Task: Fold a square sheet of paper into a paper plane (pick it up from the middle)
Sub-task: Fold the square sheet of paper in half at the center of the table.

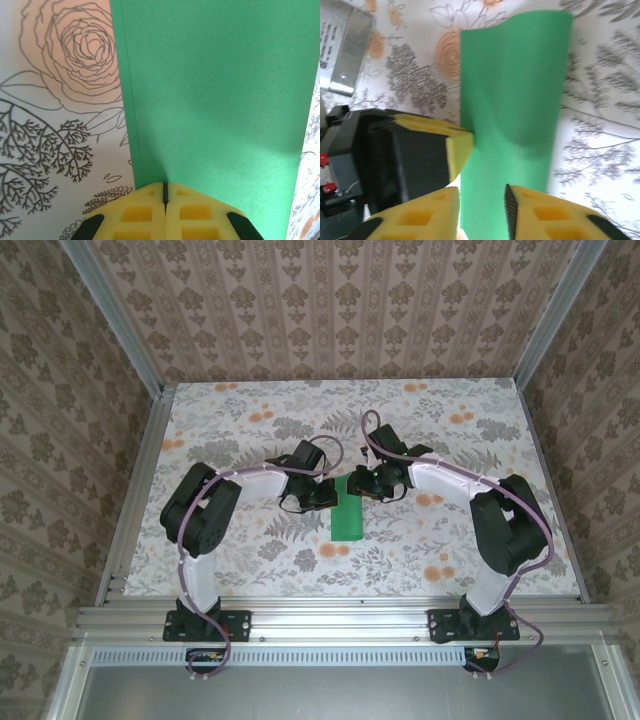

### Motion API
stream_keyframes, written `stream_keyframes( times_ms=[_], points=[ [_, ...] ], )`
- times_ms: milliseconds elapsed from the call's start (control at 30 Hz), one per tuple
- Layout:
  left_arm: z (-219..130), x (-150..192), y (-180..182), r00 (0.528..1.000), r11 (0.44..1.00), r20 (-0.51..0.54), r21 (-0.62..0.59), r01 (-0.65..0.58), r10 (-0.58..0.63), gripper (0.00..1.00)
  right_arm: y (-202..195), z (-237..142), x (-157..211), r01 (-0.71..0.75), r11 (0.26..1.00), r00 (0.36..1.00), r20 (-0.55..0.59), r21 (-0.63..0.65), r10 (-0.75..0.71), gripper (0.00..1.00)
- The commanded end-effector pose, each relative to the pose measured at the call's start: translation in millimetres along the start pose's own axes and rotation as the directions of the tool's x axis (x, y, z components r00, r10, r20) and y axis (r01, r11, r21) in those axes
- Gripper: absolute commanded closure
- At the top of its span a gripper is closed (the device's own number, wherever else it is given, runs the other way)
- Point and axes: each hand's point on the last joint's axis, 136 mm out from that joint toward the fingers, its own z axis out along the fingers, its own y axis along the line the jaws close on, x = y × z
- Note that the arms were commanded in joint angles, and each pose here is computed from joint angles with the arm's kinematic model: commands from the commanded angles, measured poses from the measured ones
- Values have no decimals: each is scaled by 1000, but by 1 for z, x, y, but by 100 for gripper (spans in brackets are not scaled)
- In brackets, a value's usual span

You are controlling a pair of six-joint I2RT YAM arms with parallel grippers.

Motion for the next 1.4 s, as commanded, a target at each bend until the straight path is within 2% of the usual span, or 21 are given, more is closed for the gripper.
stream_keyframes(
  times_ms=[0,233,800,900,1100,1267,1367],
  points=[
    [9,13,23,999,996,-51,-92,7,-12,94,13,12,7,-20,994,999,-49,-106,15,74],
    [11,14,22,998,996,-60,-86,1,-6,94,-15,34,14,-58,997,994,-90,-44,53,77],
    [18,16,27,997,996,-77,-93,12,-19,94,-68,63,44,-131,990,978,-160,48,137,74],
    [17,16,27,997,995,-78,-94,15,-22,94,-60,54,41,-124,992,981,-148,23,126,73],
    [17,16,25,997,996,-81,-88,11,-19,94,-11,21,24,-84,983,993,-96,-164,69,71],
    [17,16,24,997,996,-82,-85,8,-14,94,-14,27,40,-123,973,985,-142,-197,96,72],
    [17,17,24,996,996,-83,-84,7,-14,94,-29,38,53,-151,976,976,-177,-155,123,72]
  ],
)
